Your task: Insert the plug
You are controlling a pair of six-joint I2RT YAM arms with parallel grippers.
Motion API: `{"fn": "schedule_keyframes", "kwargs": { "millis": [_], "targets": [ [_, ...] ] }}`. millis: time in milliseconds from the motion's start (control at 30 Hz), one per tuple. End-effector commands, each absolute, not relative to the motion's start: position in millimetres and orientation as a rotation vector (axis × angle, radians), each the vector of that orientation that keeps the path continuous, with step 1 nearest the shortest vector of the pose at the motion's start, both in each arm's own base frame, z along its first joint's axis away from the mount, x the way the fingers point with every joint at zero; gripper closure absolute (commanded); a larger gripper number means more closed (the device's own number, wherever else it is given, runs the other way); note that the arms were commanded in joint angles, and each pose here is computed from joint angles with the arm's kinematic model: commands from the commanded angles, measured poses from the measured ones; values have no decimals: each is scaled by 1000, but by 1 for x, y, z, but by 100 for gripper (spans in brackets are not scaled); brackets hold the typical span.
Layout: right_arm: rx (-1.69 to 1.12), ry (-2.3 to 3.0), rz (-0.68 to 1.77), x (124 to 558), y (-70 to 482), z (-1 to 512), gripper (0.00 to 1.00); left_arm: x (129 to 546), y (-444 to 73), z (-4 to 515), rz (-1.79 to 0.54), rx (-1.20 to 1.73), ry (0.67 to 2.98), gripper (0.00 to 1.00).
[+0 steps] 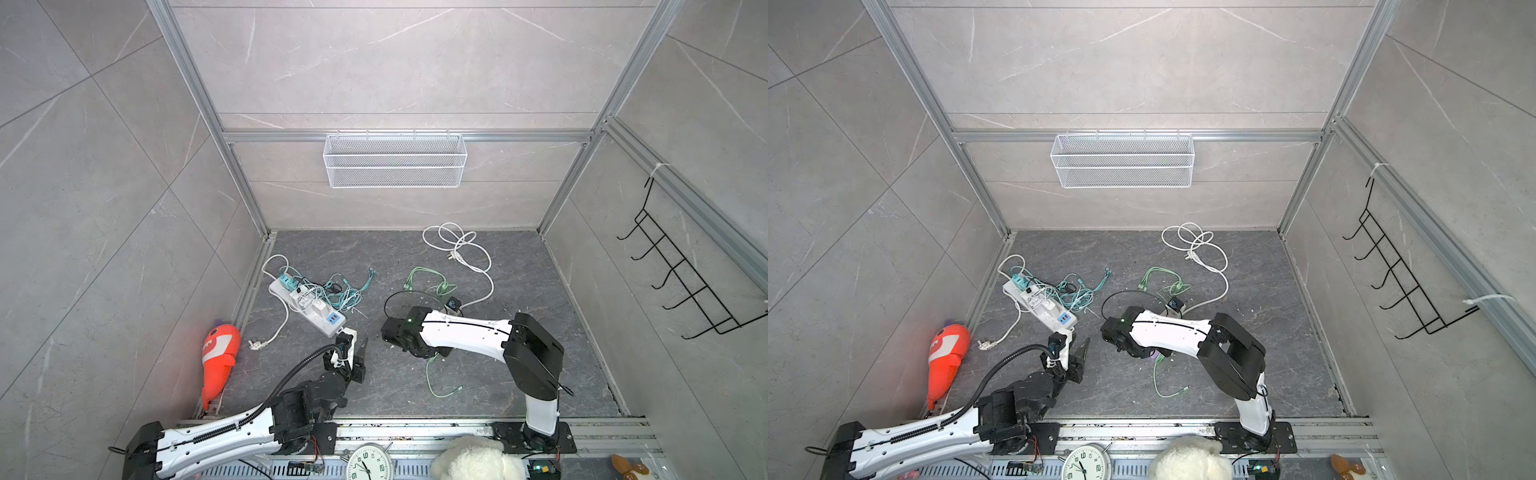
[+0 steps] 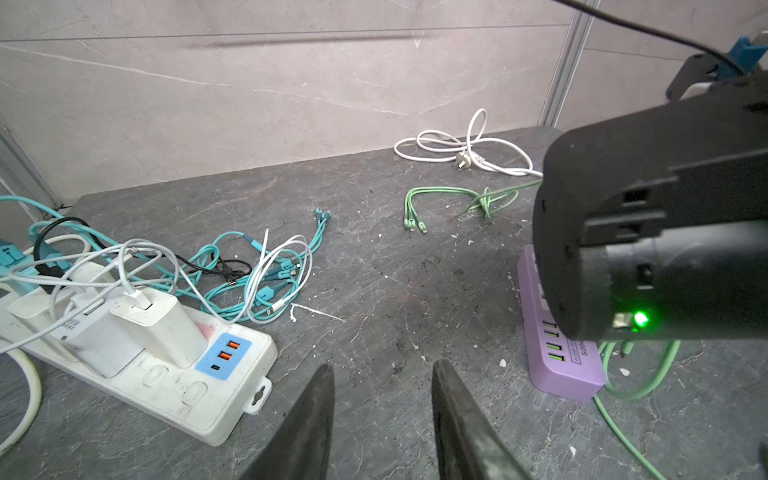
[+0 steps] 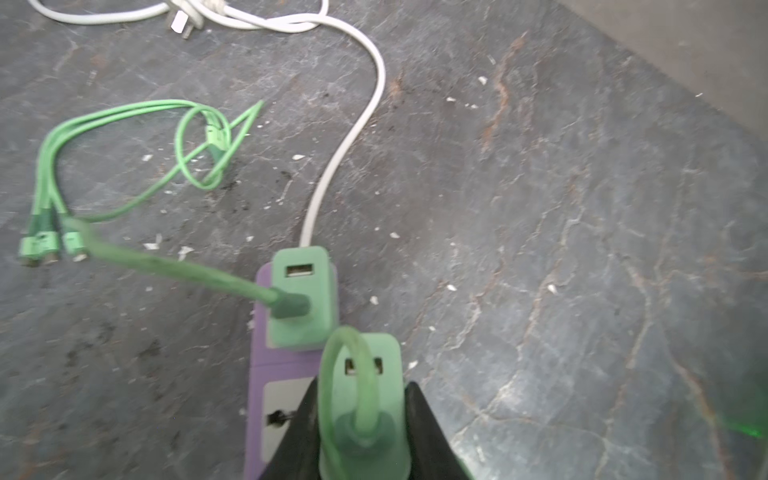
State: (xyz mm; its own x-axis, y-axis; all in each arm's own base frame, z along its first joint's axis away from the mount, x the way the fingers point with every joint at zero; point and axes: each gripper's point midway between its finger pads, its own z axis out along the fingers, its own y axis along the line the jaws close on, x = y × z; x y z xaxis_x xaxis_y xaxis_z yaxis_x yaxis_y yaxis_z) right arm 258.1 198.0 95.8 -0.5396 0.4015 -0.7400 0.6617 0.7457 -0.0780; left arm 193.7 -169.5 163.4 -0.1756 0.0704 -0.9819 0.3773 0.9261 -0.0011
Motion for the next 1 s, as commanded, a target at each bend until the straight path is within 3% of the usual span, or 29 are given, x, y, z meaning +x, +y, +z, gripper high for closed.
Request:
{"fn": "schedule_keyframes", "kwargs": {
  "millis": [0, 433, 967],
  "targets": [
    [748, 2163, -484, 256, 185, 101, 100, 195, -175, 166, -293, 331, 1738, 58],
    [587, 2073, -282, 270, 220, 118, 100, 196, -183, 158, -293, 345, 1738, 59],
    [655, 2051, -347, 266, 218, 101, 100, 195, -179, 158, -296, 353, 1724, 59]
  ]
}}
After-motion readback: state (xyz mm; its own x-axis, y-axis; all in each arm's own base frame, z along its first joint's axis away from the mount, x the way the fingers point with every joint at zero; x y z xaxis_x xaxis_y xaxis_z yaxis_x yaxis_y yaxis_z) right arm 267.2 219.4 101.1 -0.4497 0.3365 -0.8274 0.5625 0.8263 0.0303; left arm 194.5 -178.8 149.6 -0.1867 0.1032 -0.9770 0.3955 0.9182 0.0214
